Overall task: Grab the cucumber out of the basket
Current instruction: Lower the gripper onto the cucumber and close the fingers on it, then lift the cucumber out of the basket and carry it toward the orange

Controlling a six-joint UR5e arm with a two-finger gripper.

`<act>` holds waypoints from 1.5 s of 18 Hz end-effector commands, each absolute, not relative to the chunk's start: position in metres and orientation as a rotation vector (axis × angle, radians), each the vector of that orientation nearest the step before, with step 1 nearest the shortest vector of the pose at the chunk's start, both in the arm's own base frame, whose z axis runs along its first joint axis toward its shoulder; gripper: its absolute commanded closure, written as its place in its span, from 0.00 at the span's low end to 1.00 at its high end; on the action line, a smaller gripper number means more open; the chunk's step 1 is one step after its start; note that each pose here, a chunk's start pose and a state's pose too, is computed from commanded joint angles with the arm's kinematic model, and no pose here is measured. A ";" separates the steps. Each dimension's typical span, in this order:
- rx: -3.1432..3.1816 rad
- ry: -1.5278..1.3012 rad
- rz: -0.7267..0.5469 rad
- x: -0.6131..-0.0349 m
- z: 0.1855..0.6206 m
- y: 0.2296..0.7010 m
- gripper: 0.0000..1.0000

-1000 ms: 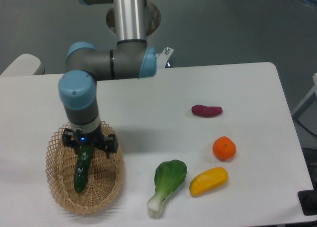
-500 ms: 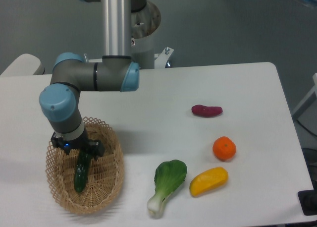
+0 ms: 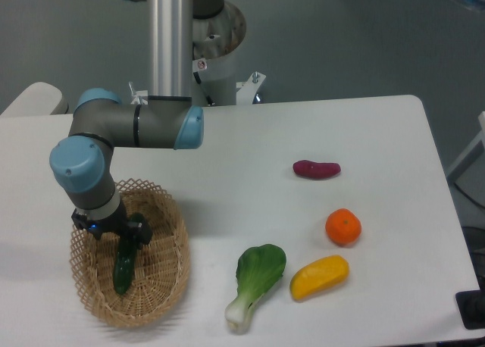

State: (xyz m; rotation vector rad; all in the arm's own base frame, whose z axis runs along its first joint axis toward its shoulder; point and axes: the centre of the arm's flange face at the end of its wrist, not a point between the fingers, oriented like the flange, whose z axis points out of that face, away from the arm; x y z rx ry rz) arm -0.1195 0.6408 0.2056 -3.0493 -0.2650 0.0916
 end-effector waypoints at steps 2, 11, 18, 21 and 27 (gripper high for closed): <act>-3.049 -0.265 0.089 -0.119 0.206 0.641 0.19; -3.036 -0.264 0.090 -0.120 0.215 0.644 0.81; -2.986 -0.256 0.116 -0.127 0.245 0.652 0.81; -2.953 -0.250 0.136 -0.139 0.270 0.648 0.81; -2.894 -0.176 0.210 -0.203 0.325 0.617 0.80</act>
